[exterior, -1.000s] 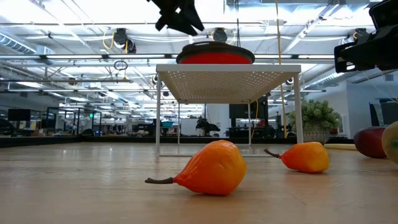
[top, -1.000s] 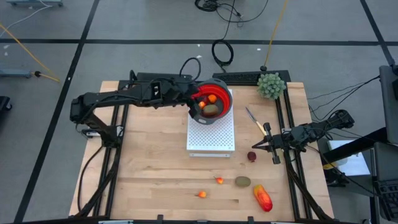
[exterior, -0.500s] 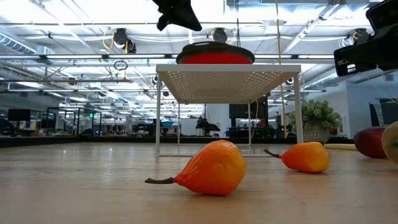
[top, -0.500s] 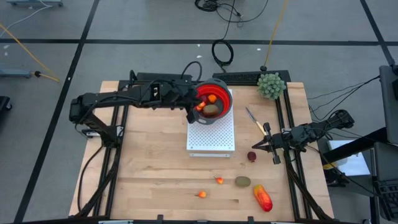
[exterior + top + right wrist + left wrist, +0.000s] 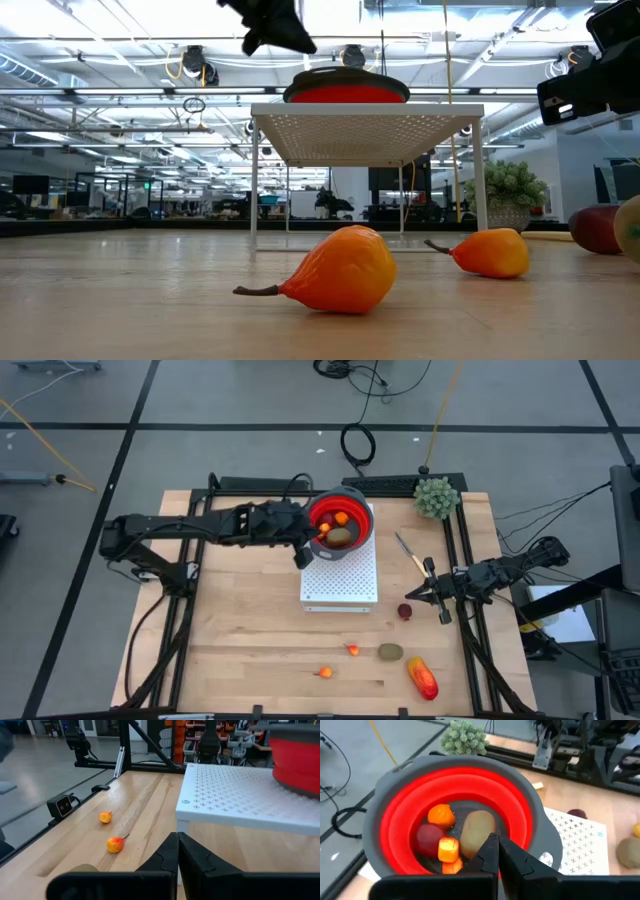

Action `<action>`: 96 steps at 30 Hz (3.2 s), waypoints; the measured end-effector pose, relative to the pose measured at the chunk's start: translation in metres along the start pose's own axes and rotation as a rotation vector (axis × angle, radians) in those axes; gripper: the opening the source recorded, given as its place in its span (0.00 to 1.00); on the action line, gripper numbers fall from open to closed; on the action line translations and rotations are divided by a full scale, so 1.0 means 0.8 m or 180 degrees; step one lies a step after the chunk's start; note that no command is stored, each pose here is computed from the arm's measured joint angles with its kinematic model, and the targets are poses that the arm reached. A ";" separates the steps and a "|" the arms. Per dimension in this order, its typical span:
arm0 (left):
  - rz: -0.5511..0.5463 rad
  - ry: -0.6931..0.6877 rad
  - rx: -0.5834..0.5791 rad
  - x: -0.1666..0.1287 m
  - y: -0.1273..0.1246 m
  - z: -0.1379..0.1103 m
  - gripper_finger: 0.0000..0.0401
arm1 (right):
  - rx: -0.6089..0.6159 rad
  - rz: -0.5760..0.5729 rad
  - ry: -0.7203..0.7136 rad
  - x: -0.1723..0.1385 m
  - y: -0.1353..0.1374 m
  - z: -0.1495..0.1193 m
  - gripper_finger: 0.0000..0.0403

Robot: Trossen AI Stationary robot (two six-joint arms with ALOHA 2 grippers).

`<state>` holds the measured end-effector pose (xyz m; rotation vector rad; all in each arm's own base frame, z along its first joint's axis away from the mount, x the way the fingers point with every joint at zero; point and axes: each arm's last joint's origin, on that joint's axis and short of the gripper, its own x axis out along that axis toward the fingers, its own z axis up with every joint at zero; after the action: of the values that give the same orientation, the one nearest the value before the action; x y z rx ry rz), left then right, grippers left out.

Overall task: Pick & Place Fruit
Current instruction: Put the red pomegranate into the red strainer bowl

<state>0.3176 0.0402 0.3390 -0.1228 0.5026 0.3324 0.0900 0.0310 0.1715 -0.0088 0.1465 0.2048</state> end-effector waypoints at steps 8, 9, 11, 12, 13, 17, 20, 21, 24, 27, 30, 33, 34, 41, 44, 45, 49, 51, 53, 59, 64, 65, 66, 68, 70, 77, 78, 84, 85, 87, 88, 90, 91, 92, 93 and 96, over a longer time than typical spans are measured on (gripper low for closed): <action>-0.0214 -0.0330 -0.0039 -0.034 -0.005 -0.063 0.01 | 0.0120 -0.0004 0.0004 0.000 0.000 0.000 0.00; -0.0236 -0.0358 -0.0036 -0.039 -0.005 -0.072 0.01 | 0.0121 -0.0004 -0.0004 0.001 0.000 0.000 0.00; -0.0230 -0.0480 -0.0090 -0.048 -0.007 -0.086 0.01 | 0.0125 -0.0006 0.0004 0.001 0.000 0.000 0.00; -0.0207 -0.0513 -0.0104 -0.052 -0.007 -0.094 0.01 | 0.0151 -0.0010 0.0012 0.001 0.000 0.000 0.00; -0.0184 -0.0530 -0.0109 -0.057 -0.007 -0.103 0.02 | 0.0183 -0.0015 0.0021 0.002 0.000 0.000 0.00; -0.0130 -0.0651 -0.0074 -0.072 -0.010 -0.133 0.00 | 0.0305 -0.0042 0.0086 0.004 0.000 -0.002 0.00; -0.0170 -0.0736 -0.0076 -0.079 -0.010 -0.154 0.01 | 0.0400 -0.0123 0.0144 0.007 0.000 -0.004 0.00; -0.0196 -0.0769 -0.0081 -0.082 -0.010 -0.161 0.02 | 0.0403 -0.0125 0.0163 0.008 0.000 -0.004 0.00; -0.0284 -0.0872 -0.0101 -0.086 -0.009 -0.180 0.01 | 0.0402 -0.0129 0.0192 0.012 0.001 -0.004 0.00; -0.0347 -0.0937 -0.0112 -0.088 -0.008 -0.197 0.01 | 0.0417 -0.0136 0.0245 0.016 0.002 -0.002 0.00; -0.0383 -0.0958 -0.0109 -0.089 -0.005 -0.214 0.01 | 0.0546 -0.0155 0.0345 0.019 0.002 0.004 0.00; -0.0404 -0.0953 -0.0090 -0.089 -0.003 -0.228 0.00 | 0.0640 -0.0171 0.0449 0.024 0.003 0.010 0.00; -0.0404 -0.0951 -0.0091 -0.089 -0.002 -0.231 0.01 | 0.0667 -0.0175 0.0489 0.025 0.004 0.013 0.00; -0.0387 -0.0878 -0.0047 -0.087 0.002 -0.246 0.01 | 0.0944 -0.0351 0.1134 0.034 0.006 0.032 0.00; -0.0383 -0.0874 -0.0025 -0.087 0.002 -0.249 0.01 | 0.1085 -0.0446 0.1393 0.039 0.007 0.042 0.00; -0.0383 -0.0883 -0.0015 -0.087 0.002 -0.249 0.01 | 0.1124 -0.0482 0.1477 0.041 0.008 0.045 0.00; -0.0404 -0.0956 0.0057 -0.087 0.001 -0.249 0.03 | 0.1247 -0.0548 0.1774 0.050 0.012 0.057 0.00; -0.0423 -0.0961 0.0110 -0.088 0.000 -0.249 0.02 | 0.1336 -0.0573 0.1928 0.055 0.015 0.062 0.00; -0.0445 -0.0960 0.0134 -0.089 -0.002 -0.250 0.01 | 0.1433 -0.0649 0.2089 0.059 0.018 0.065 0.00; -0.0535 -0.0960 0.0196 -0.091 -0.008 -0.251 0.03 | 0.1681 -0.1005 0.2650 0.068 0.026 0.068 0.00; -0.0616 -0.0956 0.0228 -0.093 -0.013 -0.253 0.01 | 0.1941 -0.1247 0.2867 0.077 0.031 0.061 0.00; -0.0627 -0.0954 0.0232 -0.094 -0.013 -0.253 0.01 | 0.2013 -0.1234 0.2935 0.079 0.032 0.059 0.00; -0.0642 -0.0955 0.0238 -0.094 -0.014 -0.253 0.00 | 0.2070 -0.1223 0.2998 0.081 0.033 0.057 0.00; -0.0658 -0.0954 0.0244 -0.095 -0.015 -0.253 0.02 | 0.2195 -0.1208 0.3120 0.083 0.035 0.053 0.00; -0.0669 -0.0953 0.0250 -0.095 -0.016 -0.254 0.03 | 0.2342 -0.1214 0.3203 0.084 0.036 0.051 0.00; -0.0665 -0.0956 0.0272 -0.095 -0.016 -0.254 0.01 | 0.2454 -0.1246 0.3280 0.085 0.037 0.049 0.00; -0.0665 -0.0956 0.0272 -0.095 -0.016 -0.254 0.01 | 0.2438 -0.1253 0.3294 0.084 0.037 0.048 0.00; -0.0666 -0.0955 0.0270 -0.095 -0.016 -0.254 0.03 | 0.2410 -0.1336 0.3375 0.081 0.035 0.046 0.00; -0.0666 -0.0954 0.0269 -0.095 -0.016 -0.254 0.03 | 0.2417 -0.1342 0.3370 0.081 0.035 0.046 0.00; -0.0666 -0.0954 0.0268 -0.095 -0.016 -0.254 0.04 | 0.2416 -0.1343 0.3368 0.081 0.035 0.046 0.00; -0.0666 -0.0954 0.0268 -0.095 -0.016 -0.254 0.04 | 0.2408 -0.1339 0.3370 0.081 0.035 0.046 0.01; -0.0666 -0.0954 0.0266 -0.095 -0.016 -0.254 0.04 | 0.2406 -0.1340 0.3368 0.081 0.035 0.046 0.02; -0.0666 -0.0954 0.0265 -0.095 -0.016 -0.254 0.03 | 0.2402 -0.1339 0.3367 0.081 0.035 0.046 0.04; -0.0666 -0.0954 0.0265 -0.095 -0.016 -0.254 0.02 | 0.2397 -0.1339 0.3366 0.081 0.035 0.046 0.05; -0.0666 -0.0954 0.0264 -0.095 -0.016 -0.254 0.01 | 0.2389 -0.1351 0.3356 0.081 0.035 0.046 0.07; -0.0667 -0.0953 0.0259 -0.095 -0.016 -0.254 0.00 | 0.2351 -0.1388 0.3318 0.081 0.034 0.047 0.13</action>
<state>0.1675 -0.0334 0.2001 -0.0446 0.2035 0.1212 0.1528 0.0718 0.1990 0.5914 1.2399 -0.3211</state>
